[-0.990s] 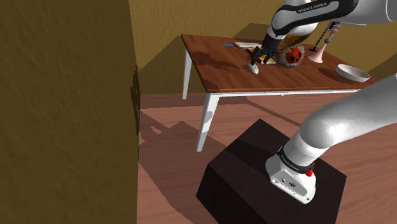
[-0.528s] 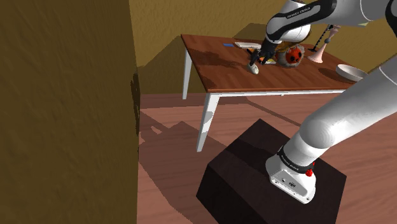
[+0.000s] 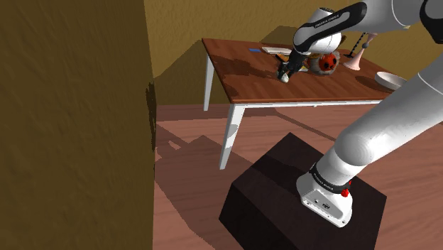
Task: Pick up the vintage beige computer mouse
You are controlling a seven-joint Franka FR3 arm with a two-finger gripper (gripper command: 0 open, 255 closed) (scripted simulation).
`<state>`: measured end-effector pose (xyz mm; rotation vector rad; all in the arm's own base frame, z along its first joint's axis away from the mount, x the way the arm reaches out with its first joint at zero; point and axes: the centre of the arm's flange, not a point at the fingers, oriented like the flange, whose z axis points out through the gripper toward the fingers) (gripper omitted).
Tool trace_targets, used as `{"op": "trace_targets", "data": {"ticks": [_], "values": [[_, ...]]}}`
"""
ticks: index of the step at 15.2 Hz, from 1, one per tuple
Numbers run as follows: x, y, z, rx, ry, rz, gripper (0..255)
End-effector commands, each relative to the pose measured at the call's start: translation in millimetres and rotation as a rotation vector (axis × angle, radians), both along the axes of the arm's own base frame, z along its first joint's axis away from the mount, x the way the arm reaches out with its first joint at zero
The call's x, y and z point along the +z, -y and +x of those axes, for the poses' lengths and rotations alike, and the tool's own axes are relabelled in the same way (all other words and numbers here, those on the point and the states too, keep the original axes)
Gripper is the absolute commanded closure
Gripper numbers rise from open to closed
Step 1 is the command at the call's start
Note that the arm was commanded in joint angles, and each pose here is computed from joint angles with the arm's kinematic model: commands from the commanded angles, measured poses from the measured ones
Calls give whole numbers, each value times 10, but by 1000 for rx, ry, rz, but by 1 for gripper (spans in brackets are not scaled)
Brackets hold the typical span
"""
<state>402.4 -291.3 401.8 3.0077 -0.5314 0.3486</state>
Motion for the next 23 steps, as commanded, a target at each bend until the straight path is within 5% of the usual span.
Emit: {"op": "trace_targets", "data": {"ticks": [1, 8, 23], "values": [[-6, 1, 2, 0, 0, 0, 255], [0, -3, -2, 0, 0, 0, 255], [792, -3, -2, 0, 0, 0, 255]]}}
